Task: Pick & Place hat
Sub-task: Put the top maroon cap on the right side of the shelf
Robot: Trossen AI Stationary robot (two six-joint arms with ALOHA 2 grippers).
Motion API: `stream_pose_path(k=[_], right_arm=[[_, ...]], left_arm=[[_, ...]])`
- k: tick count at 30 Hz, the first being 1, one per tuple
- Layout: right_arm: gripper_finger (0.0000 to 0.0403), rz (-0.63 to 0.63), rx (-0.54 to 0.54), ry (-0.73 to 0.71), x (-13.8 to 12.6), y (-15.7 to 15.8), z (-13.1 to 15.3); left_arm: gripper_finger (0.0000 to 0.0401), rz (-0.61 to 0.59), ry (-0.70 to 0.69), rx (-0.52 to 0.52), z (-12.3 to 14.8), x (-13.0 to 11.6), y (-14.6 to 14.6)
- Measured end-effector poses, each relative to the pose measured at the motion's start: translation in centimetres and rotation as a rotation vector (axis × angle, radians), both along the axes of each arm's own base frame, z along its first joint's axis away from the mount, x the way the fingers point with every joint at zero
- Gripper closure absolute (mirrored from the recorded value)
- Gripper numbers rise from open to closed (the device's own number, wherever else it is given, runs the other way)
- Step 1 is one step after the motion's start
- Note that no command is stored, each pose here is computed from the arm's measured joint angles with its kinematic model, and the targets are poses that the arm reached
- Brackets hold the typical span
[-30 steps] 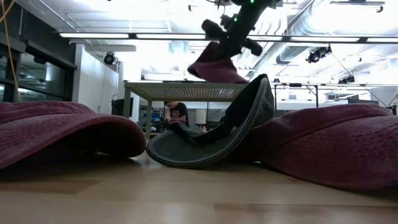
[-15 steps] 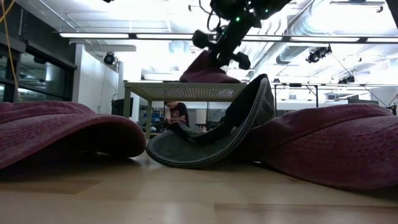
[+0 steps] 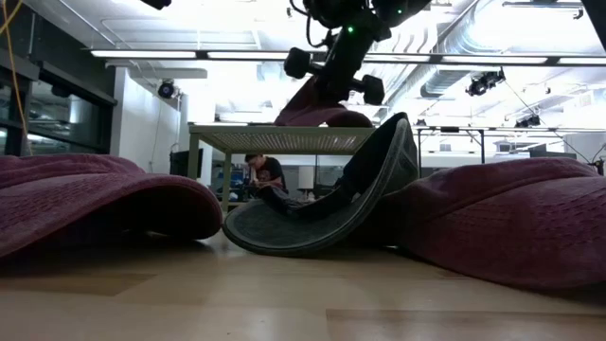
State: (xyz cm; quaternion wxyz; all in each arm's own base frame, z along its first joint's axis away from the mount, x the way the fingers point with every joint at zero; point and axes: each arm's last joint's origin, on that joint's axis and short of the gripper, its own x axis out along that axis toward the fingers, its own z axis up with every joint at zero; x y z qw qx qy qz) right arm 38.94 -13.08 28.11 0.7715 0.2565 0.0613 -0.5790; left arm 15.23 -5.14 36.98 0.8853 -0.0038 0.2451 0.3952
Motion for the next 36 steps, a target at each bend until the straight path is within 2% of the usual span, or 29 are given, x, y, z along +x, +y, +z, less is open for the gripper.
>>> stream_pose_path(k=[9, 16, 23, 29, 36], right_arm=[[0.0403, -0.063, -0.004, 0.027, -0.41, 0.13, -0.35], [0.0403, -0.069, 0.024, -0.01, -0.48, -0.16, -0.4], [0.0403, -0.127, 0.054, -0.125, -0.48, -0.14, -0.33], [0.0403, -0.154, 0.043, -0.158, -0.47, -0.19, -0.2], [0.0403, -0.129, 0.052, -0.154, -0.37, -0.2, -0.16]], left_arm=[[0.0261, 0.009, -0.015, -0.017, -0.01, 0.0, -0.01], [0.0261, 0.018, -0.024, -0.026, -0.02, -0.03, 0.01], [0.0261, 0.011, -0.018, -0.051, -0.08, -0.02, -0.04], [0.0261, 0.01, -0.016, -0.055, -0.09, -0.02, -0.04], [0.0261, 0.012, -0.019, -0.058, -0.09, -0.02, -0.04]])
